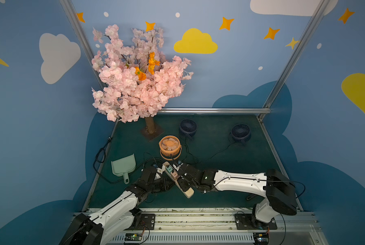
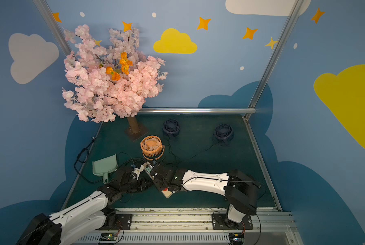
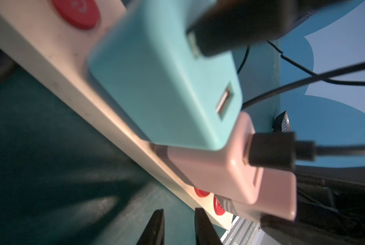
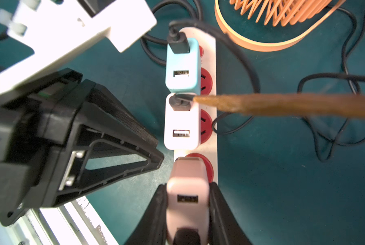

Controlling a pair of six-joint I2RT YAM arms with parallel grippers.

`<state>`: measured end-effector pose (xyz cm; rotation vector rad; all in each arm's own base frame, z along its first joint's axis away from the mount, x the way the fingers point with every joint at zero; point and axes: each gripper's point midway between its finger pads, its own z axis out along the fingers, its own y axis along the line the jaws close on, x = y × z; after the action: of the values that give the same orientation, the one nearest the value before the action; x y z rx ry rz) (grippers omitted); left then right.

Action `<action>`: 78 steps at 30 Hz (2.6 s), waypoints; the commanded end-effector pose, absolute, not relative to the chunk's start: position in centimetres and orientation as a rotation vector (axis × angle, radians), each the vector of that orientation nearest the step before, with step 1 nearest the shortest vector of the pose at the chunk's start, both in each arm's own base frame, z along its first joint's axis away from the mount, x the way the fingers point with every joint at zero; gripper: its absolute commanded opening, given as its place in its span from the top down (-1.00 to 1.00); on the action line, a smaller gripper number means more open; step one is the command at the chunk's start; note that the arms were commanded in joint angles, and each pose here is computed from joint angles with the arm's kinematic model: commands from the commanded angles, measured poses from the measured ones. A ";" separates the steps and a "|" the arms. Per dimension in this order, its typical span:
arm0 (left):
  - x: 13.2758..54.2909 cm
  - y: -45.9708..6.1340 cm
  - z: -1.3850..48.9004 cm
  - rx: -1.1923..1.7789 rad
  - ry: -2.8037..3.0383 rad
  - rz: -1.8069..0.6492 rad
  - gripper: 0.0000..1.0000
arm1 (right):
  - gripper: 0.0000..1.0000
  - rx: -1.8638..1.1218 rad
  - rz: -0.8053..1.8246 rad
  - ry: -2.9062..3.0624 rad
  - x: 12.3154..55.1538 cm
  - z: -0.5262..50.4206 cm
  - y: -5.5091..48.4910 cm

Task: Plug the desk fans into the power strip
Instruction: Insert the plug into the socket.

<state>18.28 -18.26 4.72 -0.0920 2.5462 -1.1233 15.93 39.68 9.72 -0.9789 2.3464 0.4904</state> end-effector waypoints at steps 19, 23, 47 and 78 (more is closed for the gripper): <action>18.8 -19.0 3.8 -0.062 2.566 -1.148 0.53 | 1.00 -1.142 0.270 2.410 14.5 5.0 37.8; 19.2 -19.4 3.8 -0.045 2.572 -1.159 0.56 | 1.00 -1.155 0.247 2.438 14.5 3.8 37.2; 20.0 -20.2 3.6 -0.022 2.573 -1.184 0.61 | 1.00 -1.198 -0.022 2.595 13.7 -2.2 30.1; 20.2 -20.3 3.5 -0.019 2.579 -1.178 0.61 | 1.00 -1.177 -0.286 2.852 8.3 -7.2 23.0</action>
<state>19.39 -18.87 1.95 -0.1339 2.6404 -1.1234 15.91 39.44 6.26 -0.8670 2.3305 0.4111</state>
